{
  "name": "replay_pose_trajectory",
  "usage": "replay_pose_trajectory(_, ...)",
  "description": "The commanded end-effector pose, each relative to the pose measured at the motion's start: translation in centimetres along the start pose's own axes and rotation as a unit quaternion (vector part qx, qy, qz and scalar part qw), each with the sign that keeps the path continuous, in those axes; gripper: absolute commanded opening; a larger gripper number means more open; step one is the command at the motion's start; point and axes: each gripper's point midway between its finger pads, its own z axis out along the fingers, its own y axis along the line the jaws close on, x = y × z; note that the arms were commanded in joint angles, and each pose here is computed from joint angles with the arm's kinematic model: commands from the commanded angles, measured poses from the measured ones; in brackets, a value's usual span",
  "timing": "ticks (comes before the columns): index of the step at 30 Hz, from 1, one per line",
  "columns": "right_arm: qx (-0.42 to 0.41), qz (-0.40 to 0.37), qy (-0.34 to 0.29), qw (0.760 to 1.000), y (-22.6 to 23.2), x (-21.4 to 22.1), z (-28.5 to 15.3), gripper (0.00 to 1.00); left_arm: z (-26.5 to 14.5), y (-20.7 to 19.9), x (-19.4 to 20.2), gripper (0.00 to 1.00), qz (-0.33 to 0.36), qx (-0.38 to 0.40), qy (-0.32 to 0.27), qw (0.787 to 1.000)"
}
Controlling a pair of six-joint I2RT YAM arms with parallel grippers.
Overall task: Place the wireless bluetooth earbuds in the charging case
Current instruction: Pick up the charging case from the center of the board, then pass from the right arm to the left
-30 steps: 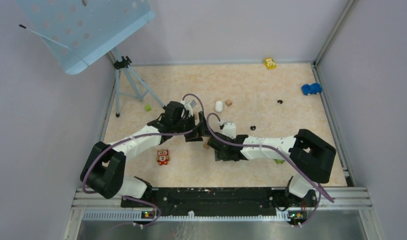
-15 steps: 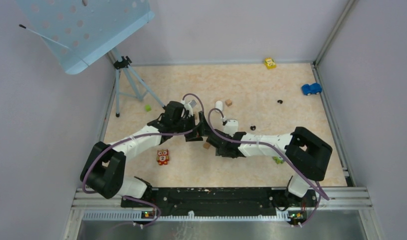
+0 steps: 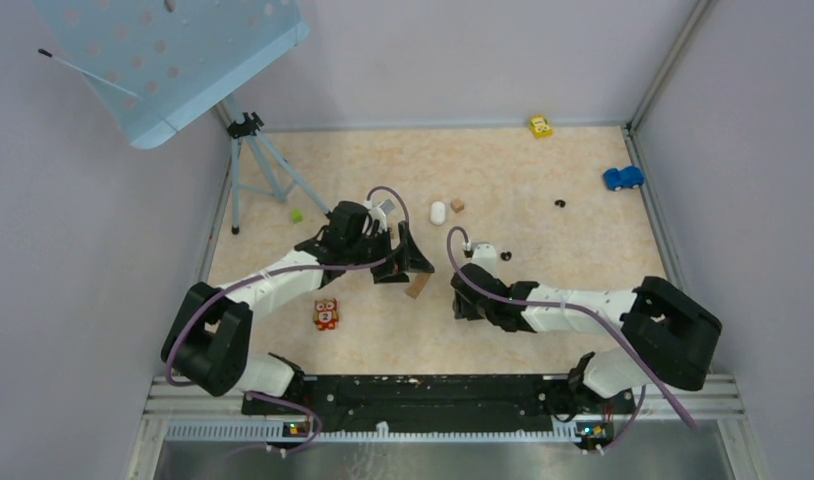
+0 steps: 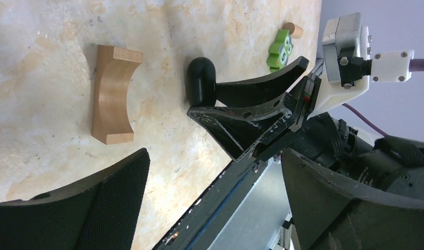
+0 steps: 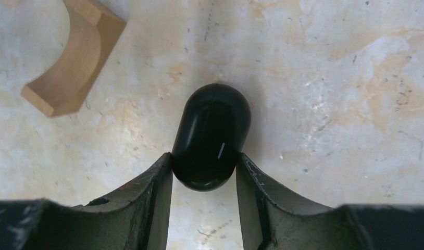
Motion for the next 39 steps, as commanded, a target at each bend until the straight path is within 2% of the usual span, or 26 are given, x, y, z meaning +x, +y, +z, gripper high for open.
replay_pose_trajectory(1, -0.058, -0.035, -0.05, 0.996, 1.0, -2.4, -1.3, 0.36, -0.1, -2.9, -1.2, 0.99, 0.03, 0.051, 0.006, 0.998)
replay_pose_trajectory(6, -0.097, -0.065, -0.089, 0.989, 1.6, -4.2, -3.8, 0.35, 0.7, -5.1, -0.2, 0.99, 0.023, 0.113, 0.07, 0.991)
replay_pose_trajectory(9, -0.114, -0.057, -0.117, 0.985, 1.9, -5.7, -5.4, 0.36, 1.5, -6.3, 0.6, 0.99, 0.023, 0.136, 0.109, 0.984)
replay_pose_trajectory(14, -0.148, -0.059, -0.13, 0.979, 3.0, -6.8, -7.2, 0.36, 1.9, -6.9, 0.2, 0.95, 0.007, 0.15, 0.098, 0.984)
replay_pose_trajectory(20, -0.161, -0.052, -0.129, 0.977, 3.5, -6.9, -7.5, 0.36, 2.5, -6.3, 0.0, 0.81, -0.014, 0.135, 0.089, 0.987)
replay_pose_trajectory(29, -0.177, -0.052, -0.135, 0.974, 4.2, -7.5, -8.1, 0.35, 3.3, -5.5, 0.1, 0.65, -0.023, 0.131, 0.086, 0.987)
replay_pose_trajectory(33, -0.179, -0.05, -0.134, 0.974, 4.2, -7.3, -8.1, 0.35, 4.1, -4.9, 1.1, 0.63, -0.015, 0.113, 0.123, 0.986)
replay_pose_trajectory(39, -0.183, -0.043, -0.137, 0.973, 4.4, -7.5, -8.1, 0.36, 4.8, -5.2, 2.5, 0.61, -0.011, 0.124, 0.148, 0.981)
